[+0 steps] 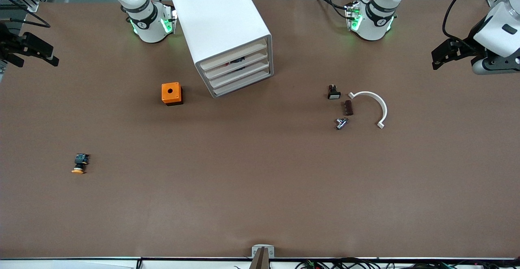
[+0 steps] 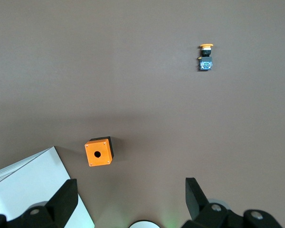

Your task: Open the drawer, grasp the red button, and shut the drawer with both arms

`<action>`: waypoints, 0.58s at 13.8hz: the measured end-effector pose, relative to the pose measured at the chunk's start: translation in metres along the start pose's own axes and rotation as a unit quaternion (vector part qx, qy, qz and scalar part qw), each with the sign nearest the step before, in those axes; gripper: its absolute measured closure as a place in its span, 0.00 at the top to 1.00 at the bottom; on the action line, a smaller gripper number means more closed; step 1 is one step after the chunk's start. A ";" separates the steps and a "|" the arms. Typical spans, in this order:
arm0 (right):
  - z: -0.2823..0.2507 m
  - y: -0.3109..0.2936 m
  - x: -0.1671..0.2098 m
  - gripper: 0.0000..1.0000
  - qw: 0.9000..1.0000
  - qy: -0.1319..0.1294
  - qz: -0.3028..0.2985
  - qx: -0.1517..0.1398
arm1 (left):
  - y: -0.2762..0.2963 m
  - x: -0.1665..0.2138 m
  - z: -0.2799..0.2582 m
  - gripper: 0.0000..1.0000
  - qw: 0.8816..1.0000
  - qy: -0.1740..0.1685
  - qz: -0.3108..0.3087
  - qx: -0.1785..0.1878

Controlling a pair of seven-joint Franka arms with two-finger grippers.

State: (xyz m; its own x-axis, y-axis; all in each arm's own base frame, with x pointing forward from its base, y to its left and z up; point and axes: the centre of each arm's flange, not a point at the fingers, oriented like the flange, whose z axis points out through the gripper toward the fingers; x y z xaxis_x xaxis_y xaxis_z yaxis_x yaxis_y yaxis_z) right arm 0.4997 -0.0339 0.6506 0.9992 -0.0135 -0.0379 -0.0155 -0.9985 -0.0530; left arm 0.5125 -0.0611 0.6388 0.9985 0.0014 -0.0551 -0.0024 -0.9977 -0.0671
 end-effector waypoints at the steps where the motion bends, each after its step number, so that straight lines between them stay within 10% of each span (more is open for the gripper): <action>1: 0.000 0.000 0.000 1.00 1.000 0.000 0.000 0.000 | 0.000 0.000 0.000 1.00 1.000 0.000 0.000 0.000; 8: 0.000 0.000 0.000 1.00 1.000 0.000 0.000 0.000 | -0.004 0.007 0.002 1.00 1.000 -0.002 -0.004 -0.002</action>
State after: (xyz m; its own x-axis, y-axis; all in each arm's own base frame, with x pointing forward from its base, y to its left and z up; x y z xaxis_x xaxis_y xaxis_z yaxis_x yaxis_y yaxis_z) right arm 0.4997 -0.0337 0.6504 0.9992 -0.0132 -0.0384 -0.0152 -0.9985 -0.0530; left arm 0.5196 -0.0569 0.6364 0.9983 0.0088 -0.0582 0.0051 -0.9979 -0.0643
